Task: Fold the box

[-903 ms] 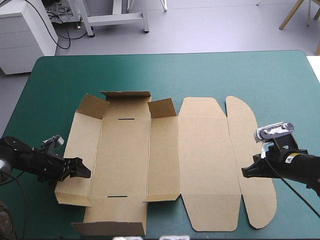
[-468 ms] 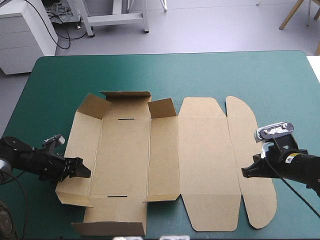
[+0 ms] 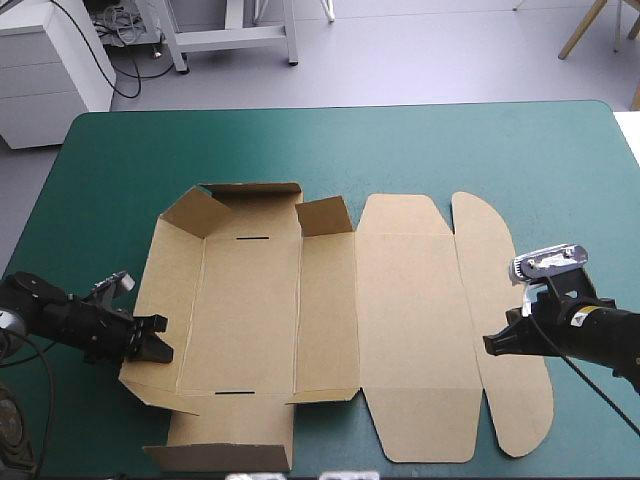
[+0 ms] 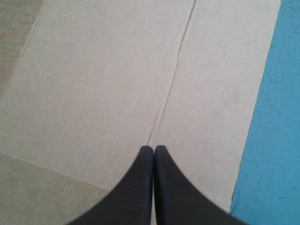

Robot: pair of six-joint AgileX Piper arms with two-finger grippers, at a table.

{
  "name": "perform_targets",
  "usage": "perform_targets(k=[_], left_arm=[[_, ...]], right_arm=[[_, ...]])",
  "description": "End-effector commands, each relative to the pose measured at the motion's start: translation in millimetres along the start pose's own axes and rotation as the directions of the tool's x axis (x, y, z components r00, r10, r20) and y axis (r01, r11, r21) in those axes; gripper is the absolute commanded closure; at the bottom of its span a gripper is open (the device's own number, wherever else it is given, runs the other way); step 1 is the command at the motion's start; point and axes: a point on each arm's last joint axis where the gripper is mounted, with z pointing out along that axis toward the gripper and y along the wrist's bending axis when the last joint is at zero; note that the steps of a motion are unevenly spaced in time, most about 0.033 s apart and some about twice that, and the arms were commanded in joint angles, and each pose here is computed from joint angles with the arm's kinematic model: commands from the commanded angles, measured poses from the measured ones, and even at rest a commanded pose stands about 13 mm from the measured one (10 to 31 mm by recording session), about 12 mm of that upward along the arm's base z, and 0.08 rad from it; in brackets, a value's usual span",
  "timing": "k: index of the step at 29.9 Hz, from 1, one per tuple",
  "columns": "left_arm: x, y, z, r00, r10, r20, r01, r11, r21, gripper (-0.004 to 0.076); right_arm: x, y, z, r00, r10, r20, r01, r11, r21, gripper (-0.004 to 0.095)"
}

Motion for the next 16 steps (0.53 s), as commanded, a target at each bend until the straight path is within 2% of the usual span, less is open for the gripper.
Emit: perform_targets(k=[1, 5, 10, 12, 16], left_arm=[[-4, -7, -8, 0.998, 0.050, 0.040, -0.050, 0.999, -0.009, 0.0734], [-8, -11, -12, 0.994, 0.104, 0.026, -0.102, 0.993, -0.053, 0.0734], [-25, -42, -14, 0.955, 0.297, -0.014, -0.296, 0.946, -0.128, 0.0734], [-32, -59, -14, 0.913, 0.406, -0.043, -0.406, 0.894, -0.189, 0.0734], [-48, -106, -20, 0.781, 0.618, -0.091, -0.611, 0.727, -0.313, 0.0734]], right_arm=[[-9, -1, -8, 0.997, -0.002, 0.079, 0.001, 1.000, 0.017, 0.0927], [-9, -1, -8, 0.997, -0.002, 0.081, 0.001, 1.000, 0.018, 0.0927], [-10, -1, -8, 0.996, -0.003, 0.092, 0.001, 1.000, 0.022, 0.0927], [-11, -2, -9, 0.995, -0.003, 0.103, 0.001, 1.000, 0.026, 0.0928], [-15, -2, -12, 0.992, -0.007, 0.127, 0.003, 0.999, 0.033, 0.0927]])
